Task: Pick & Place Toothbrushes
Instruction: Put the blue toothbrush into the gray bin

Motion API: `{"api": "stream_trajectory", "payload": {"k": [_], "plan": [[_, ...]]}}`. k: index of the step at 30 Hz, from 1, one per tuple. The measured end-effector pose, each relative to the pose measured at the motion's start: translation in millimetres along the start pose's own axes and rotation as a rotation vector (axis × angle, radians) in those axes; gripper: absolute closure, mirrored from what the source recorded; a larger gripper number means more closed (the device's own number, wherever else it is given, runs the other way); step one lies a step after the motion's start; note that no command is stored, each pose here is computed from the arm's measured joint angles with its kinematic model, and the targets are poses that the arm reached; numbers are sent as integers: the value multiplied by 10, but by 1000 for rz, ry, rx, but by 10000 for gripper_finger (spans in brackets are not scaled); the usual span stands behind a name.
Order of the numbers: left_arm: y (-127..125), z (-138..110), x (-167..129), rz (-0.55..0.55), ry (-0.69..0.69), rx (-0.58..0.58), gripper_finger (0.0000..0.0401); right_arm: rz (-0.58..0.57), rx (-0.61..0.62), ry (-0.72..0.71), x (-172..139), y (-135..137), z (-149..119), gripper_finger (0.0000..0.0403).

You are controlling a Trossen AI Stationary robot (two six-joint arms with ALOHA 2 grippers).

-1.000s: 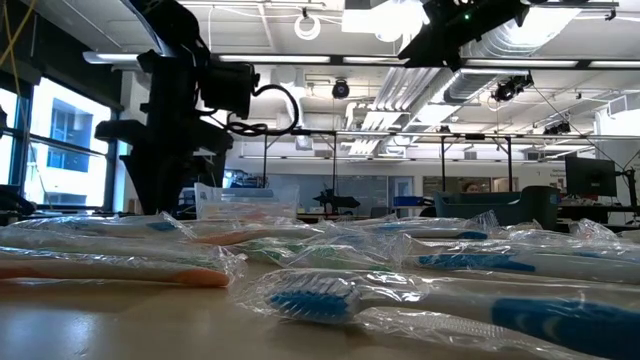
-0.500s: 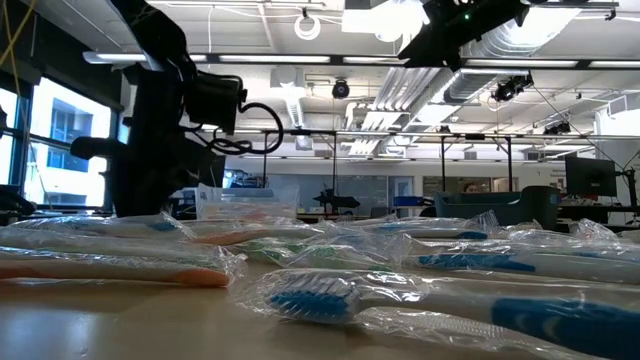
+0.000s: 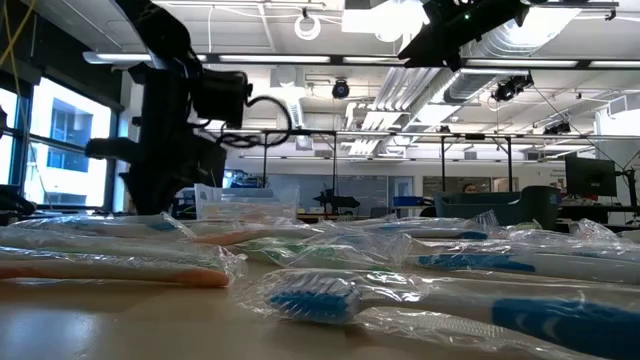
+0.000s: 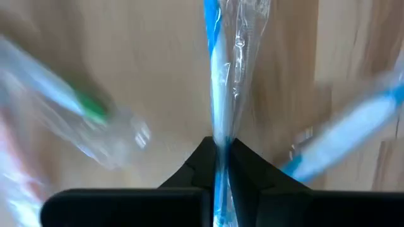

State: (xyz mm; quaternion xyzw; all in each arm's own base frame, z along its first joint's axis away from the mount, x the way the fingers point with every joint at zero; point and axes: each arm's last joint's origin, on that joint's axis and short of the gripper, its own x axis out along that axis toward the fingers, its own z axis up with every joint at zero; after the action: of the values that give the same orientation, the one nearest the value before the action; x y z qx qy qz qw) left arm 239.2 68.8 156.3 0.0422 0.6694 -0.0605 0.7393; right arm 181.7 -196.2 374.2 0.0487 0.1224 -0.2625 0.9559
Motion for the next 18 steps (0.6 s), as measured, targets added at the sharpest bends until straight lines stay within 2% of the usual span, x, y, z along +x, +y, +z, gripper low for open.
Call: {"api": "stream_trajectory", "payload": {"k": [7, 18], "plan": [[67, 153, -174, 45, -58, 48, 389, 0, 0, 0, 0, -1, 0, 218], [153, 328, -546, 144, -51, 125, 389, 0, 0, 0, 0, -1, 0, 218]]}}
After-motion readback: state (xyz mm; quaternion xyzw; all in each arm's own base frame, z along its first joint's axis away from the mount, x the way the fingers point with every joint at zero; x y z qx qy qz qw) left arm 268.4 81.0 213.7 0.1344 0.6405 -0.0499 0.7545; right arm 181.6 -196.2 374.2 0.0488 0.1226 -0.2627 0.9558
